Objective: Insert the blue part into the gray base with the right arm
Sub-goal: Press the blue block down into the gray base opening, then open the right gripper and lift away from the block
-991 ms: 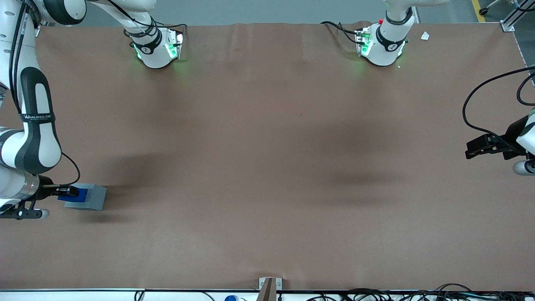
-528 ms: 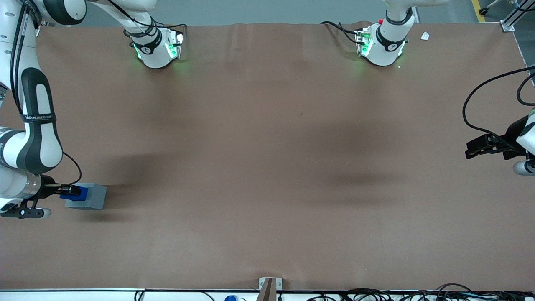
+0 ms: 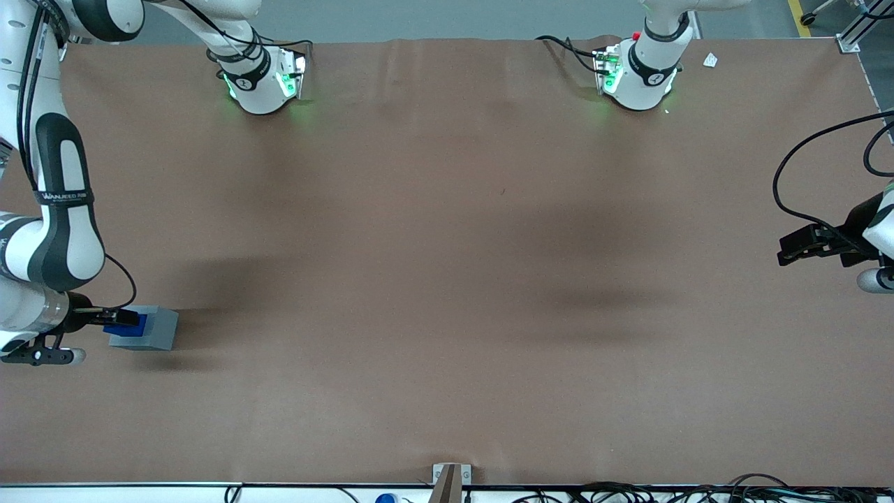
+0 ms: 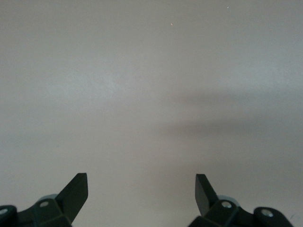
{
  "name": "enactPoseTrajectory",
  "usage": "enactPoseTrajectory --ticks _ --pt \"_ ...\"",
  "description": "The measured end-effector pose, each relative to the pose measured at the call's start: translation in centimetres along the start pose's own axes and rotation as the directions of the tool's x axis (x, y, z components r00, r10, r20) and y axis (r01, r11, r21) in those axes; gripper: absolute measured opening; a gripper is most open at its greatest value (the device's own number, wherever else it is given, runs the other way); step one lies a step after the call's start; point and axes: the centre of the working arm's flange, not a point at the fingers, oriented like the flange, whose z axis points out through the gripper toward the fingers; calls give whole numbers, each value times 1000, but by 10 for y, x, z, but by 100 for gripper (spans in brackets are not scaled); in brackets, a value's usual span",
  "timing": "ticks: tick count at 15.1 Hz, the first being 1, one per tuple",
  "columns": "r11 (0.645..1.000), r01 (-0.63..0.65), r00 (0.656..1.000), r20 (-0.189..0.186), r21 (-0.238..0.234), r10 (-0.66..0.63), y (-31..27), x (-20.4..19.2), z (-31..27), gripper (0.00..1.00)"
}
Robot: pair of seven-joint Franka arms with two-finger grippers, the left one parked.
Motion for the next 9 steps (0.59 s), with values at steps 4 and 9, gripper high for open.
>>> enactPoseTrajectory --ticks 4,9 --pt "1000 3 1000 -5 0 -3 -2 1 -2 100" --pt "1000 26 1000 8 11 -26 -19 -6 -55 100"
